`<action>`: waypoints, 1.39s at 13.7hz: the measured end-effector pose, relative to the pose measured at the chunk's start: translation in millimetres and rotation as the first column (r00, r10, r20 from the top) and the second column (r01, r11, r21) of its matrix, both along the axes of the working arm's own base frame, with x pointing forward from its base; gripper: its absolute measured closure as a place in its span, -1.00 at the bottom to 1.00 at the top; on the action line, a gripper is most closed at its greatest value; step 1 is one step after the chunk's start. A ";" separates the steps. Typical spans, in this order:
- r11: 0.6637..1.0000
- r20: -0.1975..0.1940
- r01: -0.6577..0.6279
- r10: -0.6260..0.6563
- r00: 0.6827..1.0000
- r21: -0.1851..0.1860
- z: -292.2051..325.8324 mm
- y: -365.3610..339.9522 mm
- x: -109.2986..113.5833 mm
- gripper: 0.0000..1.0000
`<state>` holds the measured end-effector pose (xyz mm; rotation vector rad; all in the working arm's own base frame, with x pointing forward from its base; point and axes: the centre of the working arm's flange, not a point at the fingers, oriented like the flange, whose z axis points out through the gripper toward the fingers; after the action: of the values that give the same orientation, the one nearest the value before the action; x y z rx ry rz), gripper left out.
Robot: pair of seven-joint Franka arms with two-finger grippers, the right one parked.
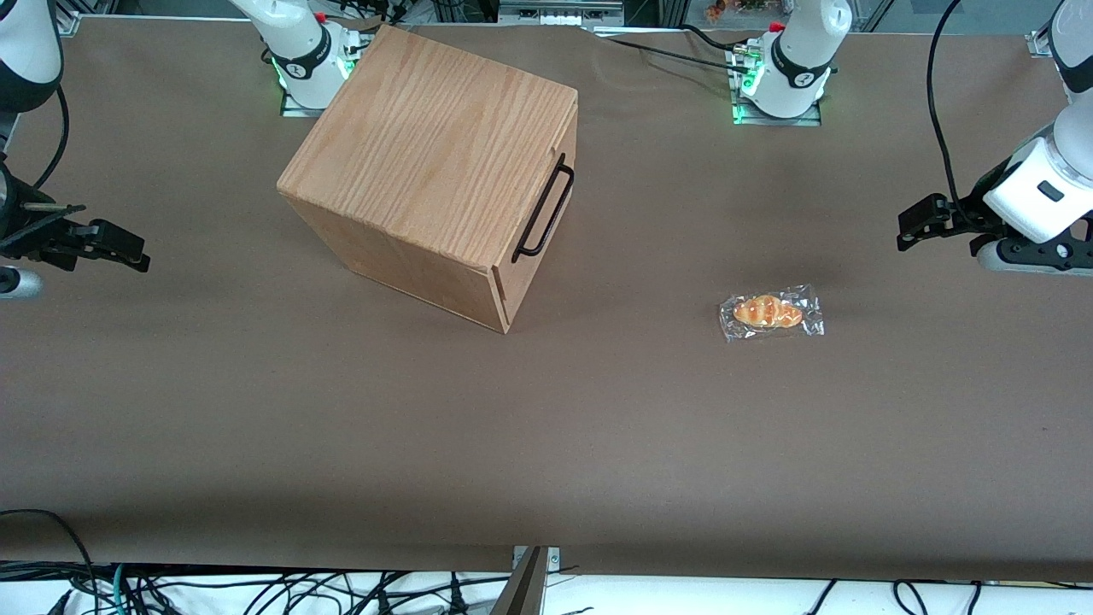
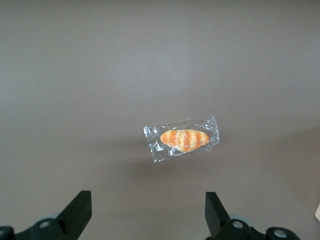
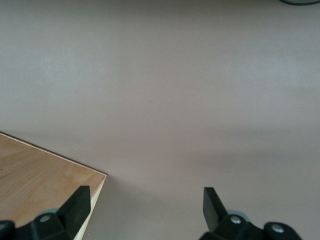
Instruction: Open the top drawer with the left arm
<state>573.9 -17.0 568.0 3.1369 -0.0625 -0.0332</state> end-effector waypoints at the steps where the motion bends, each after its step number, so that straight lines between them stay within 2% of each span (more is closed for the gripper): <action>1: 1.000 -0.001 0.000 0.000 1.000 0.000 -0.1 0.2 -0.1 -1.00; 19: 1.000 -0.044 0.002 -0.002 0.999 0.001 -2.5 1.1 -5.3 -1.00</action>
<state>568.6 -15.9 565.5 3.1356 -0.0657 -0.1025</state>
